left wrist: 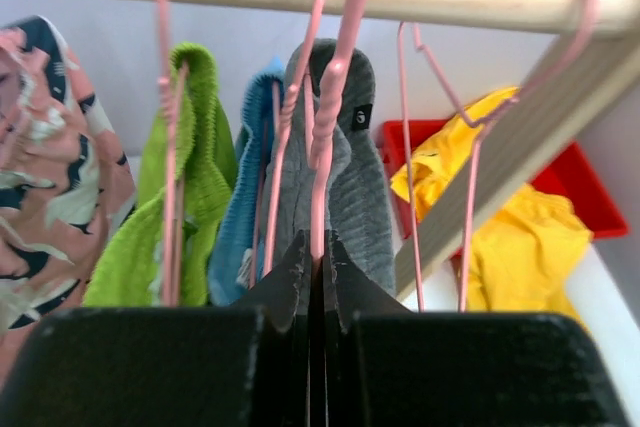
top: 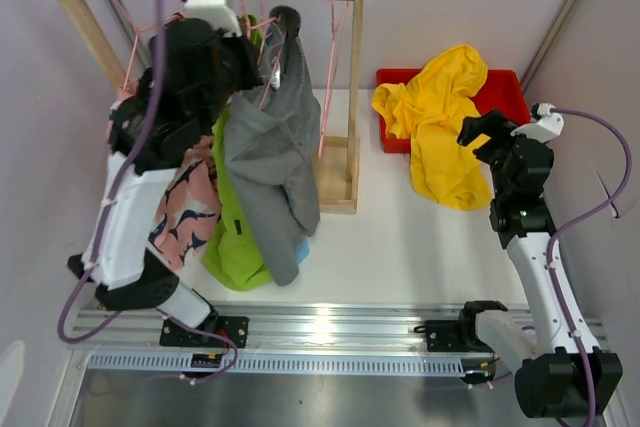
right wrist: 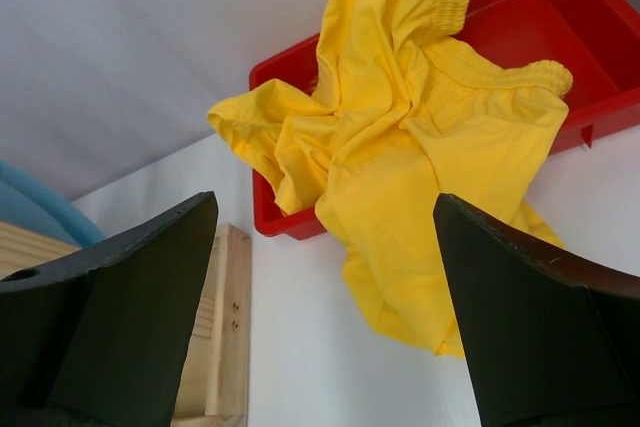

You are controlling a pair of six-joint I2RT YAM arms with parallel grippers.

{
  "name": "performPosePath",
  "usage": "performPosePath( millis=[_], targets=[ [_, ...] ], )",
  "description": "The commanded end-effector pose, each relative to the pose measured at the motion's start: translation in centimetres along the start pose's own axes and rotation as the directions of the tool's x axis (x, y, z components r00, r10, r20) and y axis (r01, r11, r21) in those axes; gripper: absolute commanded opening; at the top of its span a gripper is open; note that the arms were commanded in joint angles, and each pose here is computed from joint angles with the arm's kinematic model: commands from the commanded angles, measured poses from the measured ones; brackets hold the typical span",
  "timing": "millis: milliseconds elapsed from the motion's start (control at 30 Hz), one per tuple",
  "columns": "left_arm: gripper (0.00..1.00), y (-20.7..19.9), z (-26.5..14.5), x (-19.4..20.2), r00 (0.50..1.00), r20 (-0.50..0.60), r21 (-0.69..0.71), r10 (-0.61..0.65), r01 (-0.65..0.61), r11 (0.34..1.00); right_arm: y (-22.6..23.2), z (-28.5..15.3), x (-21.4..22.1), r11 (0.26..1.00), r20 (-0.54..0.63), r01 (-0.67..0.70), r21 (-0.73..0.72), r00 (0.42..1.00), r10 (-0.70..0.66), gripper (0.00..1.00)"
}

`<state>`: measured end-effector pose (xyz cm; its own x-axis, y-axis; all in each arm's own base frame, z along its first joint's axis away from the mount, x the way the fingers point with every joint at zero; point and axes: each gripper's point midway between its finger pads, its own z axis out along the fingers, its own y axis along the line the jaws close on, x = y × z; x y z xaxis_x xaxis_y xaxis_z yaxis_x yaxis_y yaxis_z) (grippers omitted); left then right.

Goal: Remove the shorts from the hanger

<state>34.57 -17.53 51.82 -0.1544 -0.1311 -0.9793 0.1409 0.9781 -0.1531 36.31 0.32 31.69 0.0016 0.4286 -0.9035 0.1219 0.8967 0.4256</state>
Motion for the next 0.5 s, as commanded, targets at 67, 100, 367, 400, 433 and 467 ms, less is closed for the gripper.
performPosePath(
  millis=[67, 100, 367, 400, 433, 467],
  targets=[
    [0.00, 0.8, -6.7, -4.3, 0.990, 0.138, 0.148, -0.033, 0.012, 0.989, 2.9, -1.9, -3.6, 0.994, 0.090, -0.002, -0.108, 0.996, 0.012, 0.97],
    [0.00, 0.8, -6.7, -3.9, 0.991, 0.129, 0.149, -0.028, 0.008, 0.989, 3.1, -2.3, -4.0, 0.993, 0.099, -0.004, -0.114, 0.995, 0.016, 0.98],
    [0.00, 0.2, -9.1, 5.8, 0.990, -0.130, 0.293, 0.060, -0.019, 0.956, 9.7, -6.3, -3.3, 0.882, 0.031, 0.059, -0.468, 0.998, -0.051, 0.99],
    [0.00, 0.8, -11.8, 5.0, 0.996, -0.085, 0.335, 0.020, 0.010, 0.942, 11.2, -7.8, -3.0, 0.830, 0.024, 0.072, -0.554, 0.997, -0.070, 1.00],
    [0.00, 0.9, -12.7, 5.6, 0.996, -0.088, 0.355, 0.014, 0.019, 0.935, 12.0, -8.6, -2.9, 0.799, 0.020, 0.075, -0.596, 0.997, -0.078, 0.99],
    [0.00, 1.1, -12.3, 9.5, 0.985, -0.166, 0.354, 0.047, 0.015, 0.935, 13.4, -9.9, -2.3, 0.744, -0.004, 0.068, -0.665, 0.996, -0.094, 0.99]
  ],
)
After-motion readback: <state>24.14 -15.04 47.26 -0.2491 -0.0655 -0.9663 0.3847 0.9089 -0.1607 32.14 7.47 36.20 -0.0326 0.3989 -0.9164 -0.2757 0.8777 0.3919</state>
